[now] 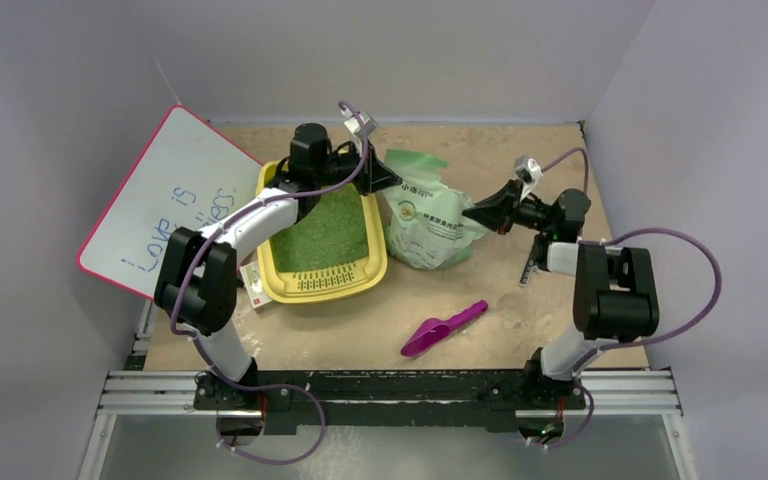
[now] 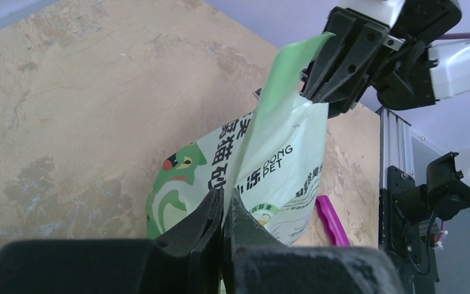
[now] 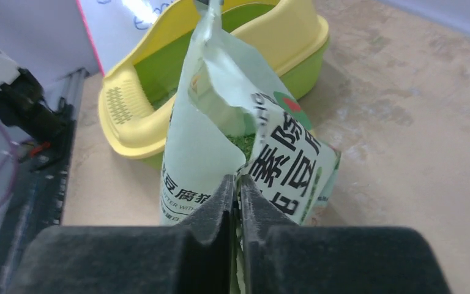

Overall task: Fill the litter box with clean litter
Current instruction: Close the cat litter bag at the center of the board.

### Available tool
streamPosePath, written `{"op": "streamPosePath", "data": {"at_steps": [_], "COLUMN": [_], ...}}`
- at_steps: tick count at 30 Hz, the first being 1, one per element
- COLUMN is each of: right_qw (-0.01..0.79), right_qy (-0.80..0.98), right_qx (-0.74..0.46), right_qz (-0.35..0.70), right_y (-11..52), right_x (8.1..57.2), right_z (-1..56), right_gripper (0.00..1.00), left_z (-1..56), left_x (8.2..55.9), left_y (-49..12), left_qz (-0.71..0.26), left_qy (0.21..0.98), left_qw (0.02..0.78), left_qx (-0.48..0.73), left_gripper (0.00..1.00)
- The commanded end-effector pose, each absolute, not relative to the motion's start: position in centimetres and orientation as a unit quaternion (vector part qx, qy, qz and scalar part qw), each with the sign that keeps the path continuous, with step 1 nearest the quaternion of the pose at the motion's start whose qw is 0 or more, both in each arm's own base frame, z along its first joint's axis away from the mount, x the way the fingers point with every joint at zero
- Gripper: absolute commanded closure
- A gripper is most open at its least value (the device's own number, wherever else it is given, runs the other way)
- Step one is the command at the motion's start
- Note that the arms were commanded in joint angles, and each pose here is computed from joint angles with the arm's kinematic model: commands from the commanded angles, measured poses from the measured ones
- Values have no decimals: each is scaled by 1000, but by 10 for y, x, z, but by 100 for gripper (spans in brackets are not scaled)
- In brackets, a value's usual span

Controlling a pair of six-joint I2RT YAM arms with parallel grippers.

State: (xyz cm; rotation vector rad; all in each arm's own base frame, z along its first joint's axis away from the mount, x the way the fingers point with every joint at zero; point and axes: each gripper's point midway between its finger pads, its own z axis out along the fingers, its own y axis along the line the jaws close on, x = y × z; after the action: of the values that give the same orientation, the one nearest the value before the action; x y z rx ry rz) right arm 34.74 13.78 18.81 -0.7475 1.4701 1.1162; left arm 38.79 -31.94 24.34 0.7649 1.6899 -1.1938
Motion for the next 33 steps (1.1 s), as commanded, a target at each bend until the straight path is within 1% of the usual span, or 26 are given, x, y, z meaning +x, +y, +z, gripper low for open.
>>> {"op": "streamPosePath", "data": {"at_steps": [1, 3, 4, 6, 12, 18, 20, 22, 23, 25, 26, 29, 30, 32, 33], "right_qw": [554, 534, 537, 554, 547, 546, 546, 544, 536, 531, 532, 528, 528, 530, 535], "right_qy": [570, 586, 587, 583, 608, 623, 640, 662, 675, 693, 700, 706, 701, 700, 703], "right_qx": [-321, -288, -282, -279, -250, -230, -217, -205, -204, -215, -220, -245, -256, -263, -258], "right_qz": [515, 538, 537, 524, 519, 510, 496, 473, 464, 438, 424, 403, 404, 400, 390], "right_y": [141, 141, 141, 140, 135, 131, 128, 123, 121, 118, 116, 115, 116, 116, 114], "right_x": [337, 337, 335, 331, 339, 346, 353, 361, 362, 361, 360, 350, 346, 342, 344], "right_z": [222, 218, 216, 216, 215, 217, 213, 208, 204, 202, 202, 206, 208, 209, 208], "right_gripper": [99, 100, 100, 100, 100, 100, 100, 100, 100, 100, 93, 63, 55, 45, 43], "left_z": [274, 267, 266, 266, 253, 235, 231, 228, 227, 229, 231, 236, 241, 252, 254], "left_x": [392, 390, 389, 383, 369, 348, 348, 348, 348, 350, 354, 380, 387, 395, 396], "left_y": [-313, -309, -308, -307, -309, -332, -337, -338, -339, -340, -338, -322, -315, -305, -301], "left_qz": [-473, -470, -470, -472, -489, -486, -477, -478, -481, -486, -482, -468, -473, -486, -487], "left_qy": [656, 661, 662, 659, 654, 646, 648, 651, 650, 650, 656, 678, 679, 668, 666], "left_qw": [490, 488, 488, 486, 464, 440, 439, 434, 434, 438, 446, 479, 488, 505, 509], "left_qx": [324, 321, 321, 327, 343, 392, 400, 400, 397, 387, 373, 303, 279, 250, 245], "left_gripper": [93, 75, 71, 65, 56, 55, 57, 65, 73, 98, 100, 100, 100, 100, 100]}}
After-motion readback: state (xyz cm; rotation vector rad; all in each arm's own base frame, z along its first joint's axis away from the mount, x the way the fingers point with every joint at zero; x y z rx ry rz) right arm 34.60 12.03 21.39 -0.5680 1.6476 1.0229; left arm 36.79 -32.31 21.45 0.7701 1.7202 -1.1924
